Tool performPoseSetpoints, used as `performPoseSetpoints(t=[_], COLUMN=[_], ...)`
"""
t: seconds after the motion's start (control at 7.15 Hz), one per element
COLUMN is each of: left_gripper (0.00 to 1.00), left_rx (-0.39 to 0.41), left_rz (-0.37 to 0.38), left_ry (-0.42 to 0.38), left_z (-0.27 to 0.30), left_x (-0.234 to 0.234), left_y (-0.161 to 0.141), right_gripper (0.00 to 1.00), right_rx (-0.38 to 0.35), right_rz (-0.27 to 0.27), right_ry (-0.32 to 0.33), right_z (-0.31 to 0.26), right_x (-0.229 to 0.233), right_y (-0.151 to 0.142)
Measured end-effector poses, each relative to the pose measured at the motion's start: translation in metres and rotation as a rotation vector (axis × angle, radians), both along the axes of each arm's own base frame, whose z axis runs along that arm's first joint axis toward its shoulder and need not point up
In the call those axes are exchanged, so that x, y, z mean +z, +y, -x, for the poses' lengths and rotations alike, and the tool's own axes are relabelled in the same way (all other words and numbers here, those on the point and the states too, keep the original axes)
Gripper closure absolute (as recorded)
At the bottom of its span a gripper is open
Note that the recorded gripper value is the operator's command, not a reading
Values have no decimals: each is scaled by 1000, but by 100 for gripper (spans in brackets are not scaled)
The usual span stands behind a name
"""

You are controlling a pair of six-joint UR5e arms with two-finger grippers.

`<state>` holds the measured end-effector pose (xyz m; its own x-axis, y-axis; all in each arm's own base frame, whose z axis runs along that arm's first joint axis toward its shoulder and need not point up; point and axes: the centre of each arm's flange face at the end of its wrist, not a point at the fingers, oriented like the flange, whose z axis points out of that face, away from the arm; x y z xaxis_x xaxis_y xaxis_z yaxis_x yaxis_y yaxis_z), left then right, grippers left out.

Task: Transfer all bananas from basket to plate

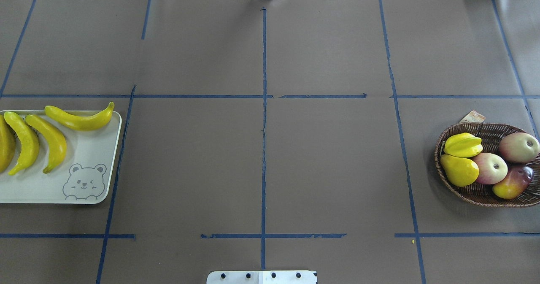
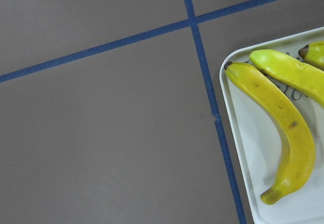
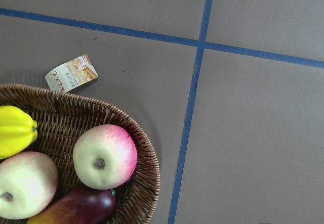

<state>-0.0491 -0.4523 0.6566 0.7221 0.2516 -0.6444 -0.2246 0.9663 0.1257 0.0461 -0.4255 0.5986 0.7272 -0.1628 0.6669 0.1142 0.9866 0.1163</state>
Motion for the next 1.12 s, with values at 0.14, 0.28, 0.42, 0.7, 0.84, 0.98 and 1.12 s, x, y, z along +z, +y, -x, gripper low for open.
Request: performPoseSetpoints(t=[0.14,0.28,0.42,0.7,0.84,0.98,1.12], left_gripper=[0,0,0,0,0,0,0], left_rx=[-4,-28,-67,-102,-104,-103,-103], left_rz=[12,35,65,78,72,68,65], left_ry=[7,9,7,3,3,3,3], left_z=[0,0,1,0,0,0,-1], left_x=[2,3,2,-4,-8,-10,-11], left_y=[2,4,4,2,1,0,0], right_gripper=[1,1,1,1,1,1,1], right_rx=[-1,-1,-2,-7,-11,-14,-15], right_rz=[0,0,0,0,0,1,1], right_ry=[0,-1,-1,-2,-2,-2,-2], right_z=[0,0,0,3,4,6,6], right_x=[0,0,0,0,0,0,0], right_y=[0,0,0,0,0,0,0])
